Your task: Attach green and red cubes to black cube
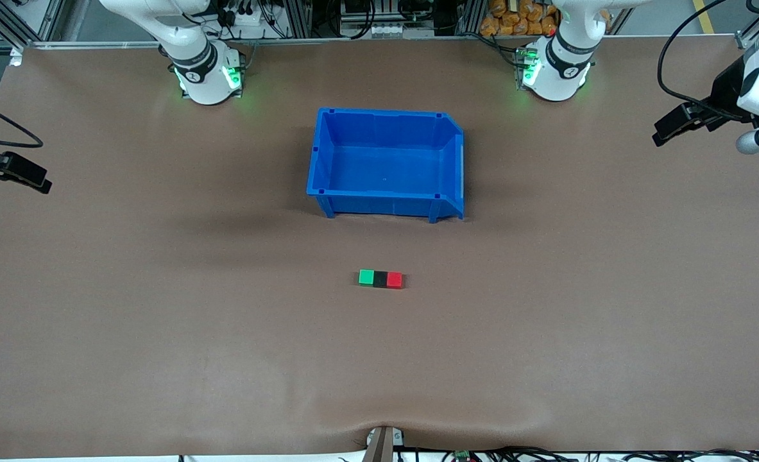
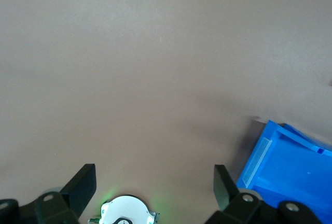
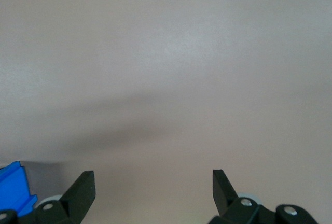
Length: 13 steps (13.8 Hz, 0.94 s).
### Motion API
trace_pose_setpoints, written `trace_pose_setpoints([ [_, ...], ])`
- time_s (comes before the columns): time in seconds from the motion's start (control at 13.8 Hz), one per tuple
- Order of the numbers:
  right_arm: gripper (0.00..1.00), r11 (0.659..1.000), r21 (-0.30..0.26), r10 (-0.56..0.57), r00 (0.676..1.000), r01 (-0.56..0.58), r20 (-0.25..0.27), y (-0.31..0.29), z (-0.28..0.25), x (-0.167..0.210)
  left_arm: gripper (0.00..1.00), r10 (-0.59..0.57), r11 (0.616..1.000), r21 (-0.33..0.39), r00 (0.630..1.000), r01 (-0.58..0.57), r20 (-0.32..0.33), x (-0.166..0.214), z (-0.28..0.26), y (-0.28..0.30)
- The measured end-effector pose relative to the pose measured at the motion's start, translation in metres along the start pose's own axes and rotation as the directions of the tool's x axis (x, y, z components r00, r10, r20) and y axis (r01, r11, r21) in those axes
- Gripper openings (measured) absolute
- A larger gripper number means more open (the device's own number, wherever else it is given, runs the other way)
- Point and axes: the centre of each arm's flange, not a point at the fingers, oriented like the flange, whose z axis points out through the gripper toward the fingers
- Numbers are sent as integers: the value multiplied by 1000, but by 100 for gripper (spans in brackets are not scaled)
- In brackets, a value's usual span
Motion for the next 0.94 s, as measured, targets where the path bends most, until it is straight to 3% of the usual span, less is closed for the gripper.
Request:
trace_pose_setpoints([
  [0.65, 100, 1000, 12, -2, 1000, 2, 5, -3, 2, 1, 100, 85, 996, -5, 996, -85, -6, 0, -16, -10],
  [0.94, 100, 999, 51, -5, 1000, 4, 4, -7, 1, 1, 100, 112, 994, -5, 994, -112, -7, -1, -17, -10],
])
